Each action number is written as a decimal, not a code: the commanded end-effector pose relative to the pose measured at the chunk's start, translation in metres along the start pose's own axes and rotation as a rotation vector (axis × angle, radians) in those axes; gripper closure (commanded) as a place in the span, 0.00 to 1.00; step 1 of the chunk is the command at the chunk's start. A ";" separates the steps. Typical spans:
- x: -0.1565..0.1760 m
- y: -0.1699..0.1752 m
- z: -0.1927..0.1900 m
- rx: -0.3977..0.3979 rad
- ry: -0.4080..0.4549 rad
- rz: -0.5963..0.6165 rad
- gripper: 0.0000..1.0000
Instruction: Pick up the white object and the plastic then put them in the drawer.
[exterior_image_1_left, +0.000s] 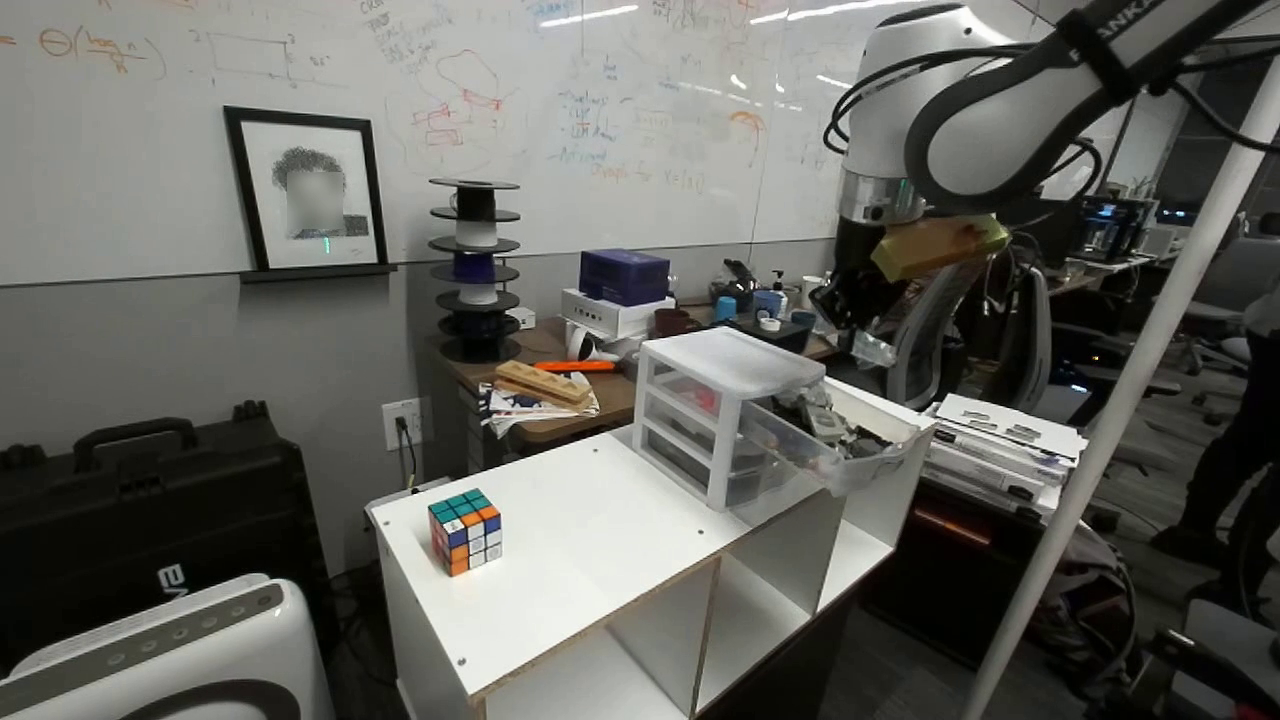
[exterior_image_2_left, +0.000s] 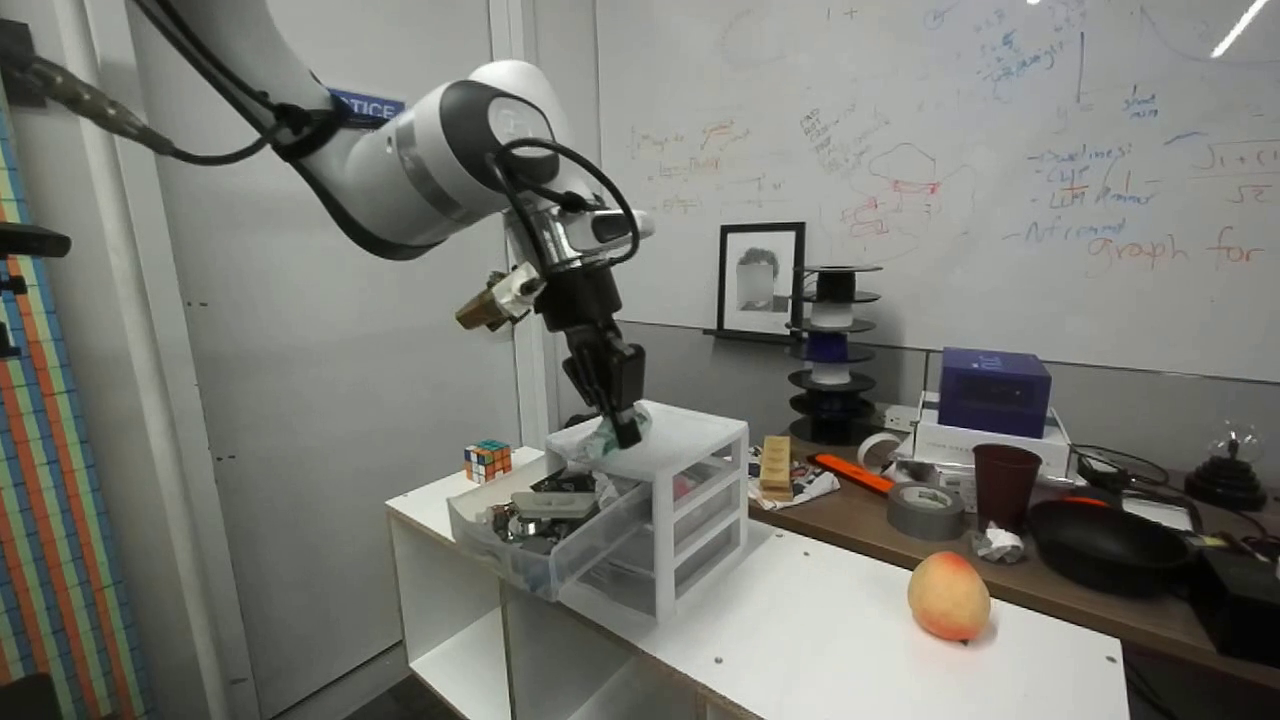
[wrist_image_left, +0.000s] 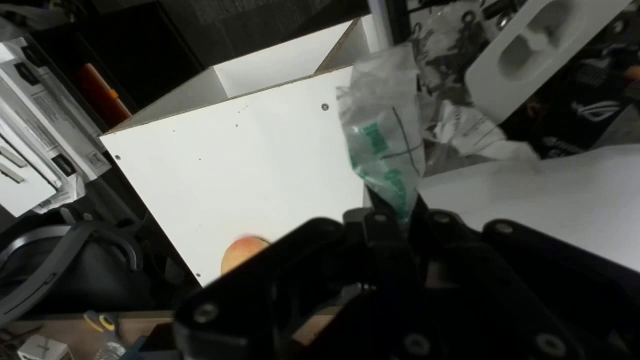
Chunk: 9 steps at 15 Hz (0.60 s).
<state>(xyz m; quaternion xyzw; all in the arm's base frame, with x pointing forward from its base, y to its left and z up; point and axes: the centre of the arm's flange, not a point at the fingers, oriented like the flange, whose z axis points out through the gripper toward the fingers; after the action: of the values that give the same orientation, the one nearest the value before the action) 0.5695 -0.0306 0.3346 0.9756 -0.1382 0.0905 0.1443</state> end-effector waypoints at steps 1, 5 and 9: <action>-0.039 -0.030 -0.032 -0.044 0.017 -0.059 0.92; -0.065 -0.055 -0.025 -0.029 -0.017 -0.111 0.93; -0.073 -0.063 -0.004 -0.007 -0.039 -0.113 0.93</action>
<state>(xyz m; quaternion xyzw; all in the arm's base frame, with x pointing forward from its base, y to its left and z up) 0.5237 0.0491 0.3132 0.9821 -0.0767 0.0553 0.1627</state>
